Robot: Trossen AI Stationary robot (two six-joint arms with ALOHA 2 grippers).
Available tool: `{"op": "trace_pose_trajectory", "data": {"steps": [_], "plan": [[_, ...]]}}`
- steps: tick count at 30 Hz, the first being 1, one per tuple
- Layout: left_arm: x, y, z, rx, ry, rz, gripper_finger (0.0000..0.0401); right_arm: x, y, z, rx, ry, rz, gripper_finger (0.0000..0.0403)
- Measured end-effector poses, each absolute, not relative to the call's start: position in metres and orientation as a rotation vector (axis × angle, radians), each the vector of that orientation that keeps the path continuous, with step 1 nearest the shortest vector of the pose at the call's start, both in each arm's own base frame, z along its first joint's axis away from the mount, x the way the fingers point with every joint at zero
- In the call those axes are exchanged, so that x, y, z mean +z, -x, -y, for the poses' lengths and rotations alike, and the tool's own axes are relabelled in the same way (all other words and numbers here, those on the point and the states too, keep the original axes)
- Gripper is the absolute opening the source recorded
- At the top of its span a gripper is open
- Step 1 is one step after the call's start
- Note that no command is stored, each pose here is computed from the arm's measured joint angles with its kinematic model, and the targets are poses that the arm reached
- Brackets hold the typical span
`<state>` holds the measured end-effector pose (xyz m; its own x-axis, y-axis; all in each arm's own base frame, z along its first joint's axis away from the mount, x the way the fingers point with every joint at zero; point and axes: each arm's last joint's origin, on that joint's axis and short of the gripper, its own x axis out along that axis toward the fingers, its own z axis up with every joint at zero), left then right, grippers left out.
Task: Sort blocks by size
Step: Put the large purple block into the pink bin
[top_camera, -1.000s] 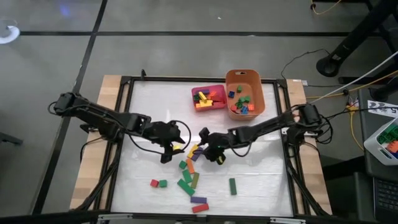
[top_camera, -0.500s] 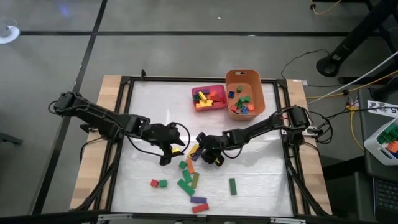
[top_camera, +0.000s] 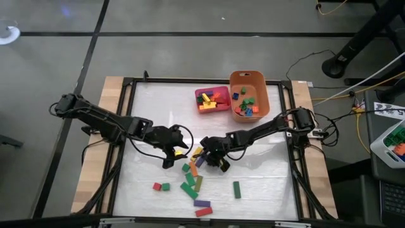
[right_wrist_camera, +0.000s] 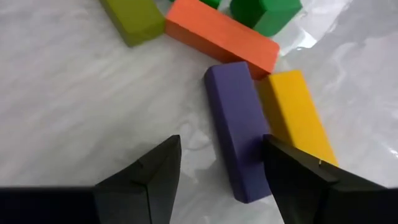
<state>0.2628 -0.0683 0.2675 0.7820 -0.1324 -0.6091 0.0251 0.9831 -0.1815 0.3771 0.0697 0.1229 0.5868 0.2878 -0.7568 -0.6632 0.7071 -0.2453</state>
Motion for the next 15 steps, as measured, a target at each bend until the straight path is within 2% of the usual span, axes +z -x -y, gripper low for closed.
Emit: {"op": "trace_pose_trajectory", "data": {"steps": [15], "plan": [[0.267,-0.263,0.068,-0.088,0.16,-0.668,0.0182,0.136,-0.388,-0.073,0.614,0.543,-0.712,0.0221]]}}
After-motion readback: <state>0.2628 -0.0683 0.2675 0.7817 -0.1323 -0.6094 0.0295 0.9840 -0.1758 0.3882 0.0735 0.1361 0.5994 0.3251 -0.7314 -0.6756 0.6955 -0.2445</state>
